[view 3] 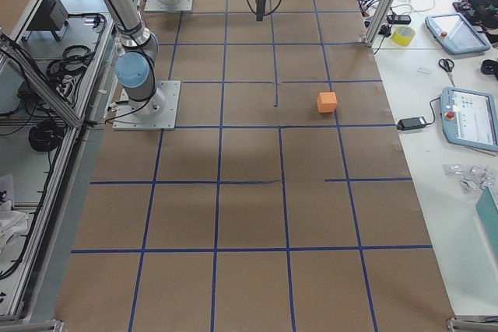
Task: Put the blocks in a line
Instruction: 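Lower the right gripper over the orange cube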
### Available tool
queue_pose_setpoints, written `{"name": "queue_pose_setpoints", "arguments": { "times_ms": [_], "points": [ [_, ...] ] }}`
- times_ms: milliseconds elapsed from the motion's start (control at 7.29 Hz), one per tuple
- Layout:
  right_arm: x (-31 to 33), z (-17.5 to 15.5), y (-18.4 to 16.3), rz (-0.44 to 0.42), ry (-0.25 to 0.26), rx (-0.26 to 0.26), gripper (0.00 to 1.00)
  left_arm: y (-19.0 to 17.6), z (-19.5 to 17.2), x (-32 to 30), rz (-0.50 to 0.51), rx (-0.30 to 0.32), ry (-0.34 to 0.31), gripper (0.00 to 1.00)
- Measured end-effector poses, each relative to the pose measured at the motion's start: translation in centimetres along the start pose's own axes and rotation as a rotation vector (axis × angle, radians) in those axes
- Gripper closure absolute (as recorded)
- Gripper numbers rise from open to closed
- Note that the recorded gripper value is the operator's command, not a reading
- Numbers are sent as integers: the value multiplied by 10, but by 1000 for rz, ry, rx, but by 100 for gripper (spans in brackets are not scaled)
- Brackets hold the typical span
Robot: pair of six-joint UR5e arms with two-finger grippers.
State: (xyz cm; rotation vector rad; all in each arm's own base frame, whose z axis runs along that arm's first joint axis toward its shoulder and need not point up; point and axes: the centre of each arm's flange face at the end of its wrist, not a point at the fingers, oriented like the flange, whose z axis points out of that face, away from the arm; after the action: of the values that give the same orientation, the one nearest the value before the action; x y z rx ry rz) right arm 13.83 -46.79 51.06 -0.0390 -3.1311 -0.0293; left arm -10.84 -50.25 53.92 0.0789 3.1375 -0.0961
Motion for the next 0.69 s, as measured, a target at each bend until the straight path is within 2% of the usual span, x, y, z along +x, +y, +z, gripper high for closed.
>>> {"name": "queue_pose_setpoints", "arguments": {
  "times_ms": [686],
  "points": [
    [1,-2,-2,2,5,21,0,-1,1,0,0,-2,0,0]
  ]
}}
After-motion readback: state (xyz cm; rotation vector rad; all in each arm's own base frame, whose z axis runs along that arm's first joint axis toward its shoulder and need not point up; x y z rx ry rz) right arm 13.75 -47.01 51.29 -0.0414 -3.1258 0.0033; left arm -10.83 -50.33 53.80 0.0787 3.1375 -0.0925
